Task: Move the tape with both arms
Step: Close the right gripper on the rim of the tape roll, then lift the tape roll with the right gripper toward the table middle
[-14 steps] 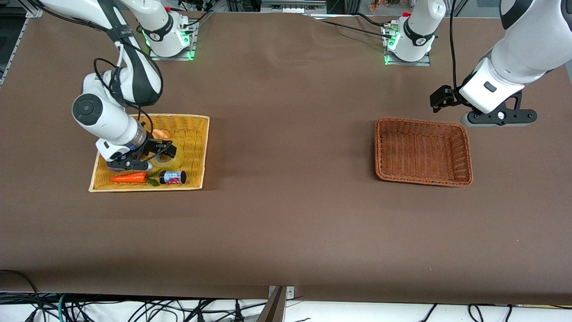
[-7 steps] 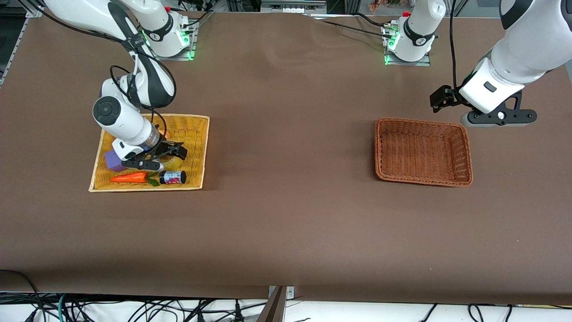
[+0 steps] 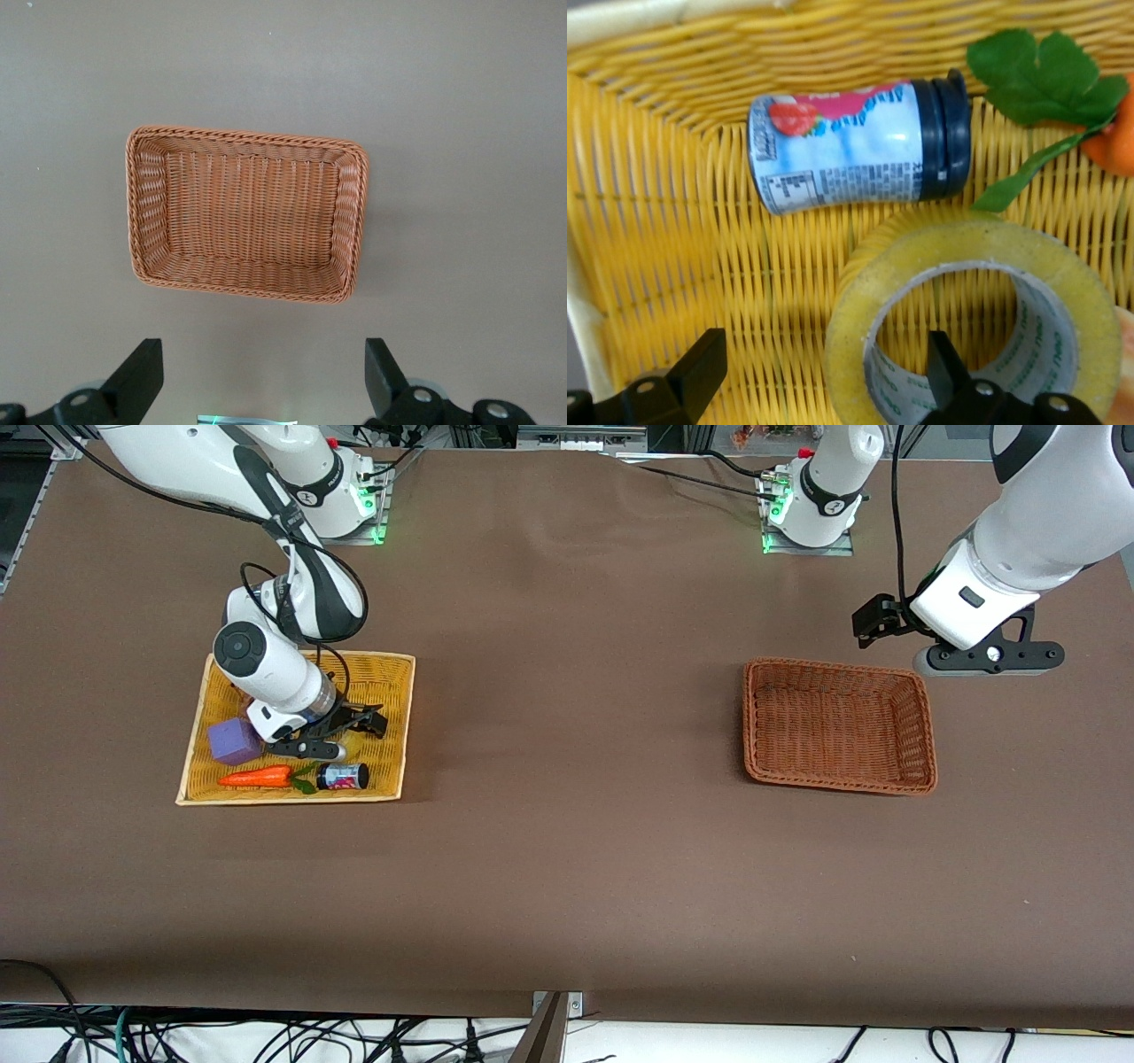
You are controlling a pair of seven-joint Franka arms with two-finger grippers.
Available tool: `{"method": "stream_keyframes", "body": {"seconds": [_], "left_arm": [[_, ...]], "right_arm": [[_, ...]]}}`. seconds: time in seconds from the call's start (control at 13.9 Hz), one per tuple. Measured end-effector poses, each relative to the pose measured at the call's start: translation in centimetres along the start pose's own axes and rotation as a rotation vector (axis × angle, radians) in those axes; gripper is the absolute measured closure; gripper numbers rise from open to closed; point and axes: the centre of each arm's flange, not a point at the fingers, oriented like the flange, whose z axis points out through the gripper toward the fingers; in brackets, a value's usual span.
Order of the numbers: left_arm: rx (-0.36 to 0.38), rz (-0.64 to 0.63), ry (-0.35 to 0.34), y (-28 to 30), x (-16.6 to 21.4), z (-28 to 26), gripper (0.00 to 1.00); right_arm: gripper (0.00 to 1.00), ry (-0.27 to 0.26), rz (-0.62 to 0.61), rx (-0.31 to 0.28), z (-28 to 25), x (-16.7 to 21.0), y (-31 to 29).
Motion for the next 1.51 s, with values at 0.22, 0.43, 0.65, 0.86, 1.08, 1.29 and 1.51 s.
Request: {"method": "stream_keyframes", "body": {"seconds": [0.22, 0.43, 0.65, 0.86, 1.08, 1.29, 1.51], "left_arm": [[0.0, 0.0, 0.0, 0.0, 0.0, 0.0, 0.0], [0.0, 0.001, 0.0, 0.0, 0.0, 0.0, 0.0], [0.0, 0.001, 0.0, 0.0, 0.0, 0.0, 0.0], [0.0, 0.001, 0.0, 0.0, 0.0, 0.0, 0.0], [0.0, 0.001, 0.0, 0.0, 0.0, 0.0, 0.0], [0.0, 0.001, 0.0, 0.1, 0.0, 0.0, 0.0], [0.0, 0.002, 0.0, 0.1, 0.0, 0.0, 0.0]], "right_arm": [[0.04, -0.002, -0.002, -0.001, 0.5, -0.5, 0.1], [0.41, -0.001, -0.025, -0.002, 0.5, -0.5, 0.1], [0.72, 0.005, -0.073, -0.004, 0.2, -0.3, 0.5], [0.78, 0.008, -0.092, -0.007, -0.6, 0.1, 0.5], [0.78, -0.031, -0.106, -0.027, -5.3, 1.8, -0.5], [0.78, -0.05, -0.104, -0.032, -12.7, 2.6, -4.9], [0.78, -0.027, -0.038, -0.006, -17.3, 0.3, -14.9]]}}
